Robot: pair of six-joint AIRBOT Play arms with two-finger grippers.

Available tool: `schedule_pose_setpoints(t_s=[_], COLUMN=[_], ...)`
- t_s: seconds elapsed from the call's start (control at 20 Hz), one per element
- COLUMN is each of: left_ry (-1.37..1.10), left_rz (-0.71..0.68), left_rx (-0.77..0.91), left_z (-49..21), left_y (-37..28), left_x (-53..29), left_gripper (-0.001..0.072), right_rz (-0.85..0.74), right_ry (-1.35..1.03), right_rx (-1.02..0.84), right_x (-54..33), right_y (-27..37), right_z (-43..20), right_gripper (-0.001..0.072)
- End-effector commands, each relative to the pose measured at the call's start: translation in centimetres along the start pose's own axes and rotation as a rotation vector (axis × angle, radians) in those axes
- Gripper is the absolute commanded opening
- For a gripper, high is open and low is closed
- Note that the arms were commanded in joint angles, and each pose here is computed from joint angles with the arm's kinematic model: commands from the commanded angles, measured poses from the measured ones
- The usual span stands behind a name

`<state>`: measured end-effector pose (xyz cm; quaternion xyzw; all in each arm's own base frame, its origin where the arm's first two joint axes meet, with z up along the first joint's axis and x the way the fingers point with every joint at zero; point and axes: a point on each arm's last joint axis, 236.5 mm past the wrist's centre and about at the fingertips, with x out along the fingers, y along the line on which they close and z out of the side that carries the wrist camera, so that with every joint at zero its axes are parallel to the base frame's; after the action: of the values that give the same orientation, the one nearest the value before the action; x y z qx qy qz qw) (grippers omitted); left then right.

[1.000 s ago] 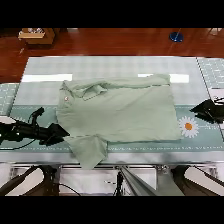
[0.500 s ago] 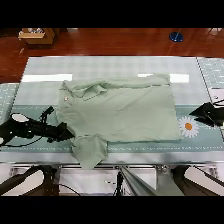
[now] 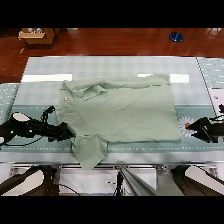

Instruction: Fold the shirts.

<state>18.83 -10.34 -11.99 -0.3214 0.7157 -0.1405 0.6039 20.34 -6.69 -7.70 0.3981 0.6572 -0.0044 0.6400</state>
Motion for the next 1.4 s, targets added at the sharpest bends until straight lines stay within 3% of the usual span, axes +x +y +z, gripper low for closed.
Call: schedule_pose_setpoints(t_s=[0.0, 0.2, 0.35, 0.5, 0.6, 0.8, 0.9, 1.05, 1.25, 1.35], left_ry=[-0.01, -0.015, -0.025, -0.036, -0.043, -0.109, -0.247, -0.642, -1.233, -1.531], left_rz=[0.009, 0.01, 0.013, 0.017, 0.017, -0.033, -0.098, -0.191, -0.07, 0.024], left_rx=[0.008, 0.015, 0.021, 0.025, 0.036, 0.128, 0.248, 0.524, 0.962, 1.057], left_z=[0.2, 0.4, 0.6, 0.9, 1.2, 3.4, 5.8, 6.6, -4.1, -11.3], left_y=[0.2, 0.3, 0.3, 0.4, 0.3, -2.4, -7.0, -18.1, -31.7, -35.9], left_x=[0.0, 0.0, 0.0, 0.0, -0.2, -3.5, -8.9, -22.9, -41.4, -48.5], left_gripper=[0.0041, 0.004, 0.0039, 0.0038, 0.003, 0.0028, 0.0028, 0.0028, 0.0028, 0.0028], right_rz=[-0.022, -0.056, -0.087, -0.094, -0.082, -0.025, 0.032, 0.18, 0.278, 0.22], right_ry=[0.021, 0.05, 0.052, 0.068, 0.085, 0.07, -0.101, -0.494, -1.065, -1.298], right_rx=[-0.015, -0.045, -0.058, -0.067, -0.078, -0.219, -0.322, -0.546, -0.837, -0.913], right_x=[1.8, 4.1, 5.3, 6.3, 6.4, 3.5, -1.2, -13.3, -32.2, -39.4], right_y=[0.0, 1.4, 2.4, 3.4, 4.0, 7.1, 11.8, 22.7, 34.6, 36.9], right_z=[-0.6, -1.2, -1.0, -1.2, -1.7, -0.9, 2.0, 3.9, -2.9, -8.1], right_gripper=[0.0552, 0.0547, 0.05, 0.0257, 0.0021, 0.0025, 0.0025, 0.0025, 0.0025, 0.0025])
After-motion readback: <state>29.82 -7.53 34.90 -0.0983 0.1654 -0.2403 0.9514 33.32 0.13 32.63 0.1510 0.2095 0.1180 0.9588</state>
